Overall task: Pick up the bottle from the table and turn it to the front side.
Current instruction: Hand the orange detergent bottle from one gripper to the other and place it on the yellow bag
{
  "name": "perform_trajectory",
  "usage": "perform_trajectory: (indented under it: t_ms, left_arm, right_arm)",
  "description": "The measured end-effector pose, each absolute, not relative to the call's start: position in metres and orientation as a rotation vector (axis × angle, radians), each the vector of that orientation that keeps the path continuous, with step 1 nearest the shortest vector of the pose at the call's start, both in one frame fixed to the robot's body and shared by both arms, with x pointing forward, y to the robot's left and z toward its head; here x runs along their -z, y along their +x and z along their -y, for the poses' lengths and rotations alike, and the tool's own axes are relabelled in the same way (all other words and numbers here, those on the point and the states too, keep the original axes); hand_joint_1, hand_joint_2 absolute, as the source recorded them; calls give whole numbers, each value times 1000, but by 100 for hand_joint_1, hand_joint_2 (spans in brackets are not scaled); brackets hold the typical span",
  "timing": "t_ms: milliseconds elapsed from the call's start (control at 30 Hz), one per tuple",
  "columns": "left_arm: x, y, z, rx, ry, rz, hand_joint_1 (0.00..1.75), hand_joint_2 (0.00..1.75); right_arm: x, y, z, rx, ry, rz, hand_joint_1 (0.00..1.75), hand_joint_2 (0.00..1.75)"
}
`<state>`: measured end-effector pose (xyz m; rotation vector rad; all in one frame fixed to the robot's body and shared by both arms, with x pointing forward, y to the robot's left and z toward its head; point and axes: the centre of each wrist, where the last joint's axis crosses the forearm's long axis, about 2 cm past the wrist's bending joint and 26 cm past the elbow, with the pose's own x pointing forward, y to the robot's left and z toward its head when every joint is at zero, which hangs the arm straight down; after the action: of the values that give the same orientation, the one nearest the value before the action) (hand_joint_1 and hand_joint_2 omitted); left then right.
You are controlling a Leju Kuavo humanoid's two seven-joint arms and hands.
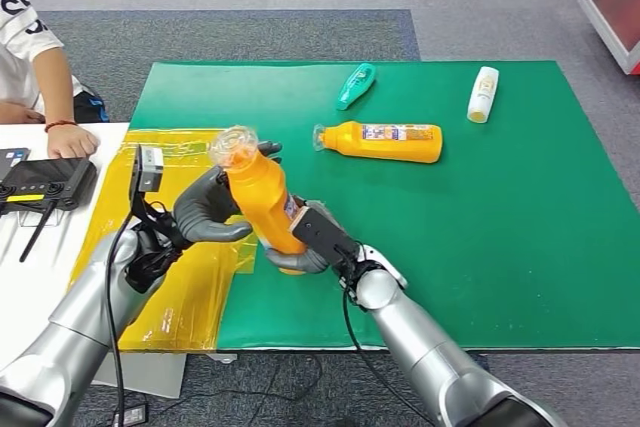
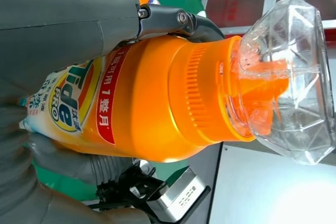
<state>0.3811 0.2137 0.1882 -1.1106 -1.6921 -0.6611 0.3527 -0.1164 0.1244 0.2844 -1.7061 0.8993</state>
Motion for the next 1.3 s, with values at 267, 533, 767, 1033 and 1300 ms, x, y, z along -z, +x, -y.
perform_trajectory:
  t_ms: [267,533,767,1033,1300]
  left_arm:
    - [-191,383,-215,673,-1105,1694,0,175]
    - [-189,383,-217,678,-1092,1695,0,175]
    - [-186,385,-219,682,-1039,1710,0,175]
    - [-173,387,-225,671,-982,1704,0,175]
    - [-169,386,-226,676,-973,1701,0,175]
  right_arm:
    - [-127,355,117,-904,274,1711,175,175]
    - [-126,354,116,-919,265,1699,175,175]
    - [-128,351,107,-947,289,1697,175,175]
    - [-122,339,96,-975,343,1674,175,175]
    - [-120,336,94,-980,358,1664,175,175]
